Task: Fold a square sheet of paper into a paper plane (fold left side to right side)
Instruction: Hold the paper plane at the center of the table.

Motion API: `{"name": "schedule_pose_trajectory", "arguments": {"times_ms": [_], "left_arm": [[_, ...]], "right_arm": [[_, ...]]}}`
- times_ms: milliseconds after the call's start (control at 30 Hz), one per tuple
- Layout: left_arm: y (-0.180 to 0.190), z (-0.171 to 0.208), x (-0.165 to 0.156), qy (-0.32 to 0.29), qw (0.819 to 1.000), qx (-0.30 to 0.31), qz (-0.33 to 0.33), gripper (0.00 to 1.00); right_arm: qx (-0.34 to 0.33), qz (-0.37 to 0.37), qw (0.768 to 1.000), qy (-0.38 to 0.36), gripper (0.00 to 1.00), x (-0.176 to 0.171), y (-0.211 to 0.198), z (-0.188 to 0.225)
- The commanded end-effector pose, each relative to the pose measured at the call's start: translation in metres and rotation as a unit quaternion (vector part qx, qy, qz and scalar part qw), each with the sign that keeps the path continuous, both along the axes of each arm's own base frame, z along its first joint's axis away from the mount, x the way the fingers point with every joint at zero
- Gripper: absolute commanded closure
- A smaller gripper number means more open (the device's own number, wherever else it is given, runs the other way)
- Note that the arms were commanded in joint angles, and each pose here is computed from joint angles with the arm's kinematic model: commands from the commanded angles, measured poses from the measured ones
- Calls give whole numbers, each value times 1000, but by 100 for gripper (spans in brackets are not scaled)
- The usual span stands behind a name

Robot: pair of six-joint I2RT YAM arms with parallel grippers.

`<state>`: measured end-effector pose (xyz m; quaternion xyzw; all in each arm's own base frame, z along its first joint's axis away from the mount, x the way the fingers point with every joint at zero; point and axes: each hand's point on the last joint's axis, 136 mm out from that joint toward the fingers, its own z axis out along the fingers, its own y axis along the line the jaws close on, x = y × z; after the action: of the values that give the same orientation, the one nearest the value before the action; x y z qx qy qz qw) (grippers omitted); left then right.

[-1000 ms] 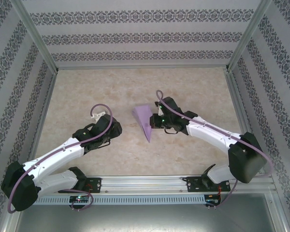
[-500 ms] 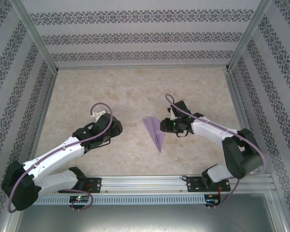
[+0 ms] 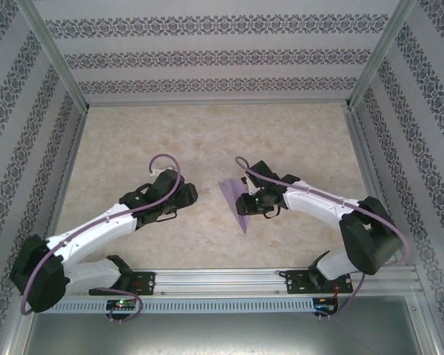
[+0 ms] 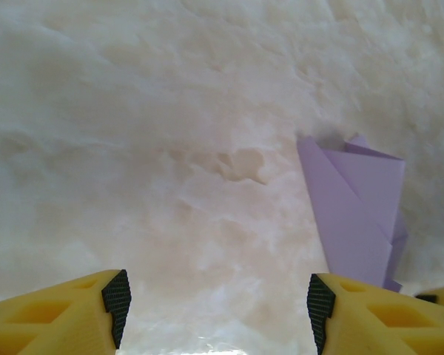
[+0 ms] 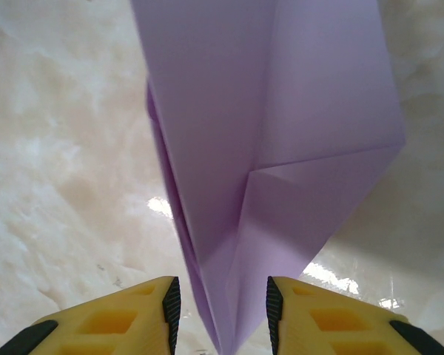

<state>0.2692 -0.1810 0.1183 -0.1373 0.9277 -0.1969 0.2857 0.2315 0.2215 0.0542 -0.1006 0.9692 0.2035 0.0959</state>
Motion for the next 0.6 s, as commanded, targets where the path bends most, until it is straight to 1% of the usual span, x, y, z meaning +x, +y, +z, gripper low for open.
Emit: {"name": "schedule_pose_trajectory", "arguments": {"times_ms": [0, 100, 200, 300, 433, 567], "left_arm": [[-34, 12, 16, -6, 996, -71, -45, 33], [-45, 8, 21, 3, 995, -88, -55, 34], [-48, 5, 24, 9, 994, -86, -60, 34], [-49, 4, 24, 12, 994, -85, -61, 34], [-49, 2, 23, 17, 994, -83, -63, 34], [-48, 1, 22, 19, 995, -81, -63, 34]], "right_arm": [[7, 10, 1000, 7, 62, -1, 7, 0], [11, 18, 1000, 16, 62, -5, 12, -4], [2, 21, 1000, 21, 63, -7, 12, -8], [-15, 17, 1000, 19, 67, -4, 8, -13], [-20, 19, 999, 24, 72, -3, 9, -17], [-16, 21, 999, 29, 72, -4, 12, -19]]}}
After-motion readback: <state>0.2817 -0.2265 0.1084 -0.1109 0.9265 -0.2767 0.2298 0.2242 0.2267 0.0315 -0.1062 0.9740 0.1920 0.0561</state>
